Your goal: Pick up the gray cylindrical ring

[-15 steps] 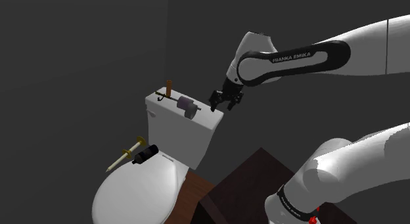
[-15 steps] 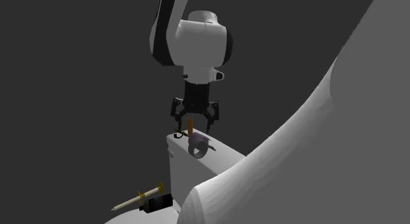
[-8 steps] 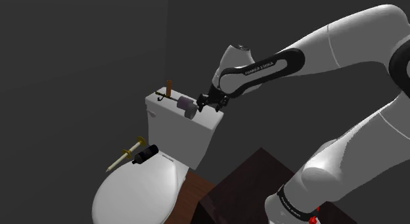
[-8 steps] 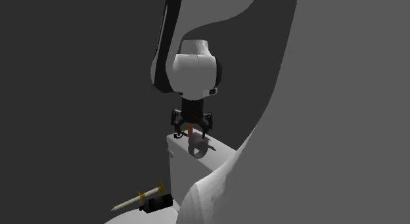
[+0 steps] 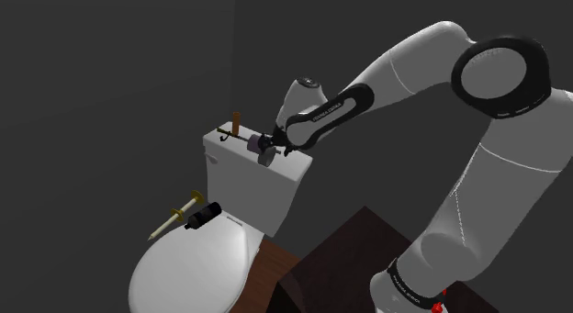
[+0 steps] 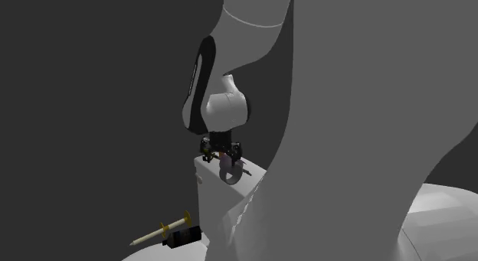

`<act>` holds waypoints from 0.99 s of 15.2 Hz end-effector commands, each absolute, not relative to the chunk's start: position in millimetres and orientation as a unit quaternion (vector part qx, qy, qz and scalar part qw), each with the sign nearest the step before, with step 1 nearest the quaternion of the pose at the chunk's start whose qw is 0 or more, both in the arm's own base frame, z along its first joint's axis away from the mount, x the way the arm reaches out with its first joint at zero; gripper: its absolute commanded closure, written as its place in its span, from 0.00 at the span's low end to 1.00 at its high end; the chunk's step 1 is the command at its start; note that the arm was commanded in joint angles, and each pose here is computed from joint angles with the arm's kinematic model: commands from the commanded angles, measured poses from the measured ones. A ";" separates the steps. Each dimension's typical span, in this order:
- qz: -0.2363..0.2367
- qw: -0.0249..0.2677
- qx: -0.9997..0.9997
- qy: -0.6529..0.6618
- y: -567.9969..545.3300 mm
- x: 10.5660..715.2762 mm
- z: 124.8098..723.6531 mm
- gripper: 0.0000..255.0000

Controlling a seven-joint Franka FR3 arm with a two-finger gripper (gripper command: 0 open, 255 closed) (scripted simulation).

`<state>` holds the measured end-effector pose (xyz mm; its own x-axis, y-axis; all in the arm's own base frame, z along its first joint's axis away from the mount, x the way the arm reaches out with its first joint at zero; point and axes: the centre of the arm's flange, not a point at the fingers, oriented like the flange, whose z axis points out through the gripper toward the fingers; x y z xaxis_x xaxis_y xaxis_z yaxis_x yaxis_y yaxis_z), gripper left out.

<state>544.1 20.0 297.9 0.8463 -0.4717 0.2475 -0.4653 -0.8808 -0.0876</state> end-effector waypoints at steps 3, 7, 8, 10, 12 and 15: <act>-0.153 0.004 -0.950 0.271 12.4 581.8 268.5 0.00; -0.168 -0.001 -0.942 0.290 6.3 610.5 242.7 0.00; -0.168 -0.001 -0.942 0.290 6.3 610.5 237.4 0.00; -0.168 -0.001 -0.942 0.290 6.3 610.5 226.8 0.00; -0.168 -0.001 -0.942 0.290 6.3 610.5 216.3 0.00; -0.168 -0.001 -0.942 0.290 6.3 610.5 208.0 0.00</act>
<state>610.5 6.4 210.3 0.7755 -0.5466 0.3161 -0.5474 -0.8315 -0.0948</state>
